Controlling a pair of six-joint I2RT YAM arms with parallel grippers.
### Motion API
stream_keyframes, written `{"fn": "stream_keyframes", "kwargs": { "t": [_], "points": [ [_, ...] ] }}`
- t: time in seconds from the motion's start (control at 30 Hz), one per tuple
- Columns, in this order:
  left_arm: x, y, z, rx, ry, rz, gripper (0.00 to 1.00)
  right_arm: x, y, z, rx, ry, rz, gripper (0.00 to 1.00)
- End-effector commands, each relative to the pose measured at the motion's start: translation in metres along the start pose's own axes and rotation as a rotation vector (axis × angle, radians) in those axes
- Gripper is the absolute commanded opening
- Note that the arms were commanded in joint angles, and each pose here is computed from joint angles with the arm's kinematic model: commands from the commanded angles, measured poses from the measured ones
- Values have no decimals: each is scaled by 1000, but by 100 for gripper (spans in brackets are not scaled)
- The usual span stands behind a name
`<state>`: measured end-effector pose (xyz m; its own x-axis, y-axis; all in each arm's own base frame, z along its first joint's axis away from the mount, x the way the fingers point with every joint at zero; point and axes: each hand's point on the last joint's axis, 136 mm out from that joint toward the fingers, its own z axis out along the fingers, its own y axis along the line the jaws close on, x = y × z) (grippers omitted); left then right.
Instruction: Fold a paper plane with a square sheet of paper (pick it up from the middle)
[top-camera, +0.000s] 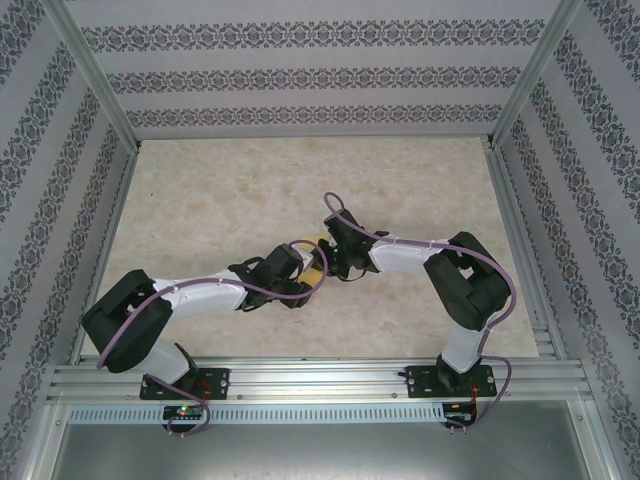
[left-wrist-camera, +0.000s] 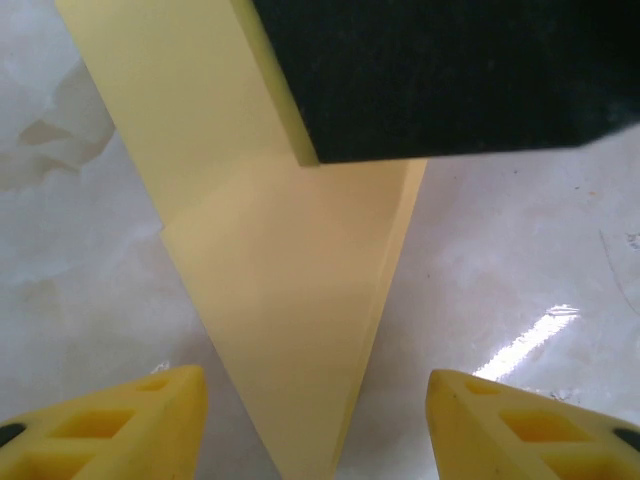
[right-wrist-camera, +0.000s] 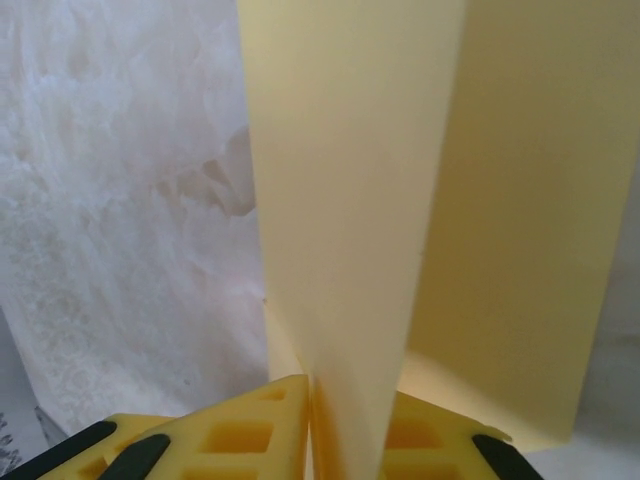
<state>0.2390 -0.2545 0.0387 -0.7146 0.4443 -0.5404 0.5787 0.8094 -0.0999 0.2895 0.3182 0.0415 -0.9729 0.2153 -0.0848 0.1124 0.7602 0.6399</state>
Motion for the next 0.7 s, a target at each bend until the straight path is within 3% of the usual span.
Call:
{"fn": "stream_keyframes", "kwargs": {
  "t": [0.0, 0.5, 0.67],
  "points": [
    [4, -20, -6, 72, -15, 82, 61, -18, 47, -18, -129, -63, -46, 13],
    [16, -18, 3, 51, 36, 132, 54, -22, 50, -15, -132, -59, -31, 12],
    [14, -14, -12, 44, -50, 75, 58, -24, 48, -14, -117, -58, -25, 9]
  ]
}}
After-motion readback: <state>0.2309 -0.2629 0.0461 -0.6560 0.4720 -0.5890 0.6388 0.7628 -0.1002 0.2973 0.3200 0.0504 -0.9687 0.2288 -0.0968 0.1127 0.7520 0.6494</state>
